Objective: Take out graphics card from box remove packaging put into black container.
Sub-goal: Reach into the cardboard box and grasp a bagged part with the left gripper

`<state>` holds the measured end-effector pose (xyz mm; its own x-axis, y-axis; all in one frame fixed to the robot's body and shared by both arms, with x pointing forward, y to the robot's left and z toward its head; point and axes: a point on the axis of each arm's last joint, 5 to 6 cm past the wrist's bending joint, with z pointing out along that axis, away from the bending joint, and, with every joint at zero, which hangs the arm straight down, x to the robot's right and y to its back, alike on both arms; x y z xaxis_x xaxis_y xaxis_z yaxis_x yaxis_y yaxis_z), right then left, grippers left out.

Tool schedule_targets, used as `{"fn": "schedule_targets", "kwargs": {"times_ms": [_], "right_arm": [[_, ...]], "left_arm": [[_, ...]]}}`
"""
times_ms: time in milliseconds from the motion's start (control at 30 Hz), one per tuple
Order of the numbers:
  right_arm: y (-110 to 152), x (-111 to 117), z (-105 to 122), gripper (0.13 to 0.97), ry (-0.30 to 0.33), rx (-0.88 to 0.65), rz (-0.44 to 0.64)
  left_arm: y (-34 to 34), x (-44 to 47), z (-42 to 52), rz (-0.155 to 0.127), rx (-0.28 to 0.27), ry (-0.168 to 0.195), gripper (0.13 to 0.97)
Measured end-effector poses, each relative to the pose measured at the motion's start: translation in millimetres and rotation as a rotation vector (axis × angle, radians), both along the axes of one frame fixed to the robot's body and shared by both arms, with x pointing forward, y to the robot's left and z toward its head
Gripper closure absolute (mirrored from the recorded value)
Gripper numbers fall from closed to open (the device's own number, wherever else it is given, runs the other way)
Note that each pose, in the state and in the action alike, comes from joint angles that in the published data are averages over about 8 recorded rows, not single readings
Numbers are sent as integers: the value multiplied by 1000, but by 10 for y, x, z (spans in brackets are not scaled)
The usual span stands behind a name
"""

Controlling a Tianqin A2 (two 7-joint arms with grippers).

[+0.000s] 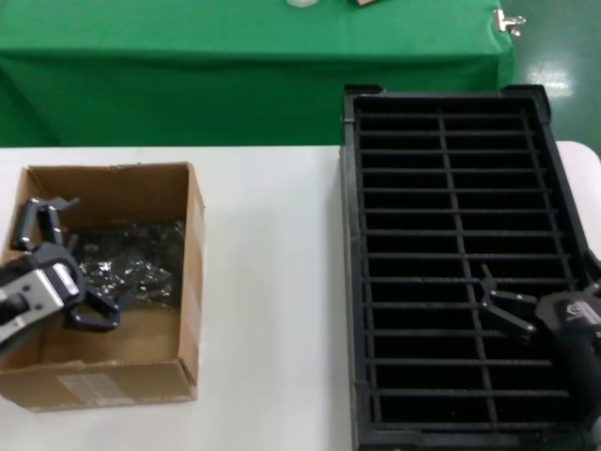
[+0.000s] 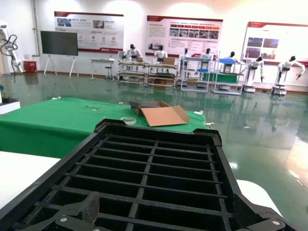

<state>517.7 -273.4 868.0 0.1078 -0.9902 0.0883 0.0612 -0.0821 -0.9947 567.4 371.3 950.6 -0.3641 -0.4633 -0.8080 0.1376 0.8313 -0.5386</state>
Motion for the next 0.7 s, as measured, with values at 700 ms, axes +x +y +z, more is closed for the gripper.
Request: {"fn": "schedule_targets", "kwargs": {"times_ms": [700], "right_arm": [[0,0,0,130,0,0,0]], "left_arm": [[-44,901,-214,49,376,245,132]]}}
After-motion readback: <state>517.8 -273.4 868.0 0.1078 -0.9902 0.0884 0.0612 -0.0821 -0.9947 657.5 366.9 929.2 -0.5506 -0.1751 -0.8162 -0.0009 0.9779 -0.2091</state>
